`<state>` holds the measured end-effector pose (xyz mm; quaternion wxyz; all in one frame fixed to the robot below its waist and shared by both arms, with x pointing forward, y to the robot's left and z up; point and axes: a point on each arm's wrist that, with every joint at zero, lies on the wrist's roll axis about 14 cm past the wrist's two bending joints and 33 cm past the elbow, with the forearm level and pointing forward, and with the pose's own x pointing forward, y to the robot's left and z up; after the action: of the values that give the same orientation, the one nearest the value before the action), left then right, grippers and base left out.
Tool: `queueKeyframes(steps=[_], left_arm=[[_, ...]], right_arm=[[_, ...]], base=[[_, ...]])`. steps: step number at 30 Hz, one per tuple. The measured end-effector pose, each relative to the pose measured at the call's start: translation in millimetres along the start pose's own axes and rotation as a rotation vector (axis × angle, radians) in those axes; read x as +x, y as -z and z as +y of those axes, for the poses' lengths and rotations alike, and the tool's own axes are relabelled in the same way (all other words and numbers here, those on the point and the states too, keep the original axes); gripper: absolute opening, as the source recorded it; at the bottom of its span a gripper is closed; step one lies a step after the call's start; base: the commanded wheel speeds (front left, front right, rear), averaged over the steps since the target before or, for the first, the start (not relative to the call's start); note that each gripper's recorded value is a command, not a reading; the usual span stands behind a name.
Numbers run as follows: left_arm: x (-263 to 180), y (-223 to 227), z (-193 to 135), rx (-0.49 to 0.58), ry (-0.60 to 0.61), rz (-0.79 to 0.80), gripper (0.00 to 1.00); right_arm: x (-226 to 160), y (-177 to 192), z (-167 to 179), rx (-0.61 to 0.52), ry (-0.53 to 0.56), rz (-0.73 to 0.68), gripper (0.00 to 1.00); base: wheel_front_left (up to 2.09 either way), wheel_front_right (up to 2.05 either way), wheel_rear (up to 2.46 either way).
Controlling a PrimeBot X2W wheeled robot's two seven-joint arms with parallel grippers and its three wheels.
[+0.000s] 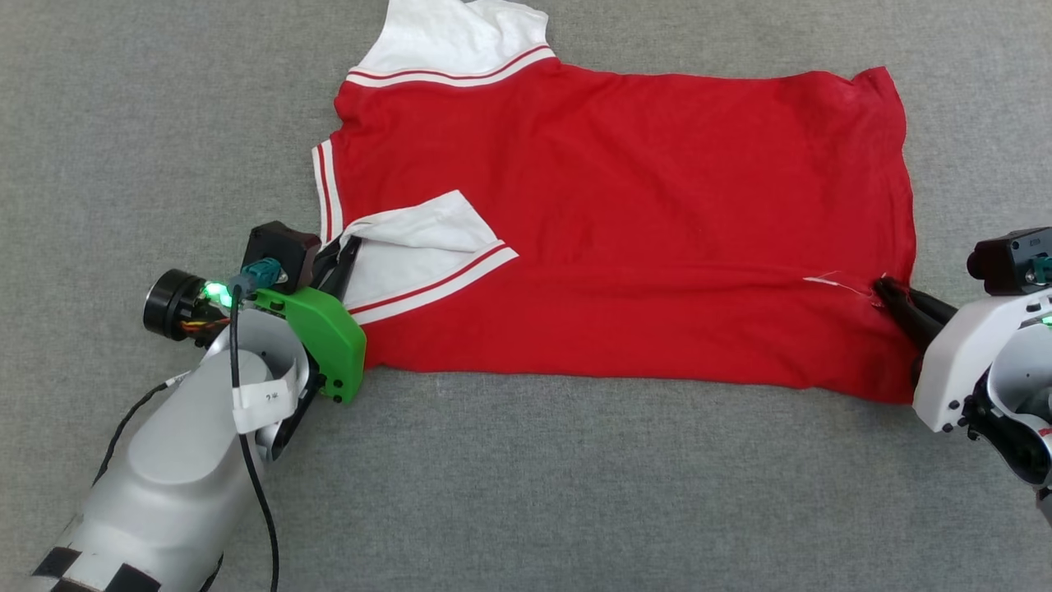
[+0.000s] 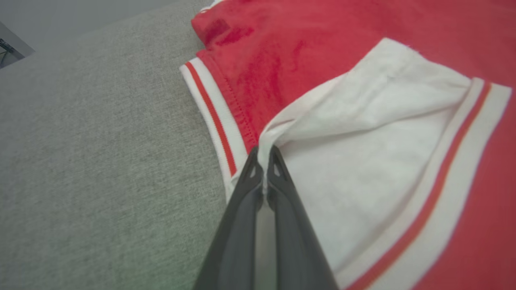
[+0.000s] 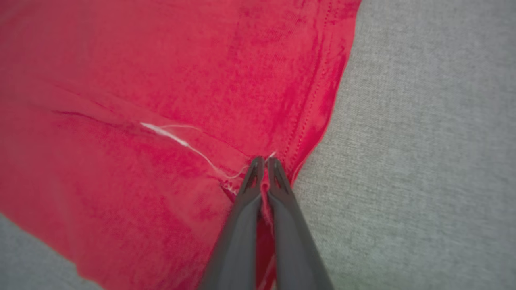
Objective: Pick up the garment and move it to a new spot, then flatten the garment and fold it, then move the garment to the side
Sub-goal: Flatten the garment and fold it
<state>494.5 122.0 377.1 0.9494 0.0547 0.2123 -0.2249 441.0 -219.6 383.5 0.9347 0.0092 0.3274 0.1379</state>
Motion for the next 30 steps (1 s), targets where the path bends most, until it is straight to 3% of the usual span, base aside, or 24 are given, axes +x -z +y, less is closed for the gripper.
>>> queueKeyframes(steps=[6, 7, 8, 9, 21, 24, 30], left_arm=[[3, 4, 0, -0.009, 0.0, 0.003, 0.0], [3, 4, -1, -0.011, -0.001, 0.001, 0.38], [2, 3, 0, -0.012, -0.002, -0.001, 0.86], [1, 1, 1, -0.009, -0.007, -0.008, 1.0], [-33, -53, 25, 0.019, -0.055, -0.109, 1.0], [-48, -77, 33, -0.015, -0.042, -0.054, 1.0], [-60, -75, 20, 0.005, 0.032, 0.153, 1.0]], right_arm=[[3, -4, -1, 0.005, -0.001, -0.03, 0.0], [3, -5, -2, 0.008, 0.003, -0.036, 0.41], [2, -5, -2, 0.008, 0.004, -0.039, 0.76], [1, -8, -3, 0.008, 0.006, -0.054, 1.0], [-36, -54, -9, -0.023, 0.037, -0.249, 1.0], [-50, -66, -3, -0.037, 0.032, -0.29, 1.0], [-56, -70, 5, -0.045, 0.021, -0.3, 1.0]], base=[[0.0, 0.0, 0.0], [0.0, 0.0, 0.0], [0.0, 0.0, 0.0], [0.0, 0.0, 0.0], [0.0, 0.0, 0.0], [0.0, 0.0, 0.0], [0.0, 0.0, 0.0]])
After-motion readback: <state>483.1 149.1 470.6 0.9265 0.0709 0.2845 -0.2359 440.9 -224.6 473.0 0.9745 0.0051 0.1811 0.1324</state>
